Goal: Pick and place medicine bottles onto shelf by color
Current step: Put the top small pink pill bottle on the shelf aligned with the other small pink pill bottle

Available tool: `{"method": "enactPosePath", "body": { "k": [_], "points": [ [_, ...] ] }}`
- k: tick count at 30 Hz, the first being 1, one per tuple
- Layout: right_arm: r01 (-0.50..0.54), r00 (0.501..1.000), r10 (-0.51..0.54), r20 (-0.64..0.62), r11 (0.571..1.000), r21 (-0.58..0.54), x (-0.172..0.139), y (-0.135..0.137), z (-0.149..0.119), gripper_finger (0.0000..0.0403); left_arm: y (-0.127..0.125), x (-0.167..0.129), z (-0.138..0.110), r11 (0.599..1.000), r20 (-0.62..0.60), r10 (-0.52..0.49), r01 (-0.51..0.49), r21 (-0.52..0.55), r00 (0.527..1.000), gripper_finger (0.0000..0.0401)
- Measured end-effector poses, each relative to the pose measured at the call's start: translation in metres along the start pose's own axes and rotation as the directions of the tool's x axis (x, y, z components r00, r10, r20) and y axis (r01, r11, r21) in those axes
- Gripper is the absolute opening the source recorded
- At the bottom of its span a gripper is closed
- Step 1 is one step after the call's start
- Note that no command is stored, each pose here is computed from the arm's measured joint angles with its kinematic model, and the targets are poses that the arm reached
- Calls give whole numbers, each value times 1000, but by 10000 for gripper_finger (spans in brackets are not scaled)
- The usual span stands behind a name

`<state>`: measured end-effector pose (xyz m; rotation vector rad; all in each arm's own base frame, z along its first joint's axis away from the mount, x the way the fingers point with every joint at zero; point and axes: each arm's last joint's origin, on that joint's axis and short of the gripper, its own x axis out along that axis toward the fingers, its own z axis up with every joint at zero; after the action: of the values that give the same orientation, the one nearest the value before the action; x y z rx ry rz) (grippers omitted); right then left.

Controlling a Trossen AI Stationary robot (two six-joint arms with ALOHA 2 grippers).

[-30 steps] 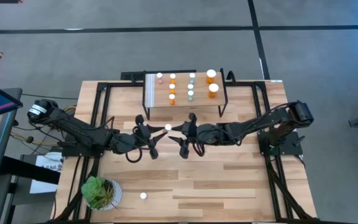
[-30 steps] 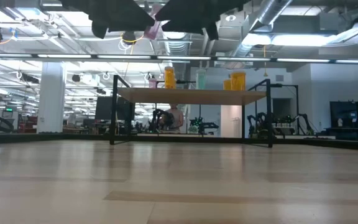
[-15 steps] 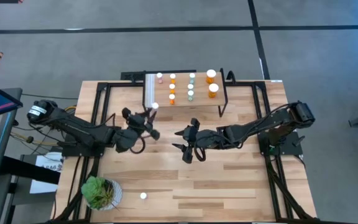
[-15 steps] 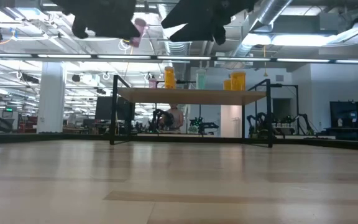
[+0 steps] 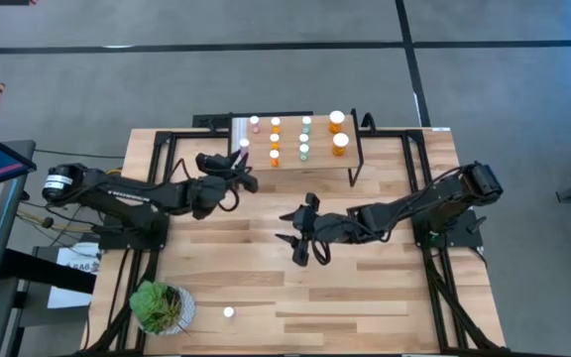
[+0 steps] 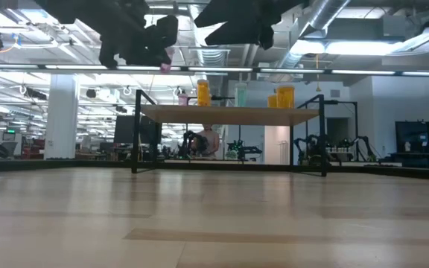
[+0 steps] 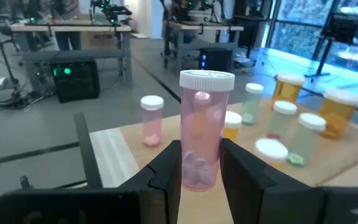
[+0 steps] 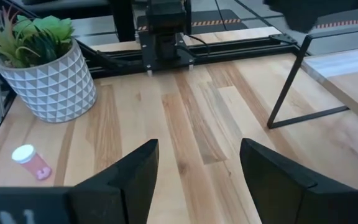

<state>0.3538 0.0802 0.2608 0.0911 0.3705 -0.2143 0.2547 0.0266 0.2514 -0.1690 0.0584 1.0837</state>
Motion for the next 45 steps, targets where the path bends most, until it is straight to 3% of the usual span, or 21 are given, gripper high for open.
{"method": "enactPosePath", "body": {
  "k": [10, 21, 31, 36, 45],
  "points": [
    [-9, 1000, 9, -11, 1000, -9, -2, 4, -2, 249, -26, 23, -26, 996, 82, 27, -34, 82, 996, 84],
    [-29, 999, 29, -15, 999, -16, -5, 11, -4, 249, -21, 35, -35, 989, 76, 116, -122, 78, 990, 84],
    [-17, 1000, 17, -11, 1000, -18, -6, 12, -4, 249, -6, 37, -51, 996, 59, 40, -45, 81, 997, 84],
    [-16, 1000, 16, -7, 1000, -16, -6, 12, -4, 249, 9, 38, -61, 1000, 70, -27, 26, 12, 997, 84],
    [-16, 1000, 16, -3, 1000, -15, -6, 12, -3, 249, 12, 38, -60, 995, 96, -104, 104, 4, 990, 84]
  ]
}}
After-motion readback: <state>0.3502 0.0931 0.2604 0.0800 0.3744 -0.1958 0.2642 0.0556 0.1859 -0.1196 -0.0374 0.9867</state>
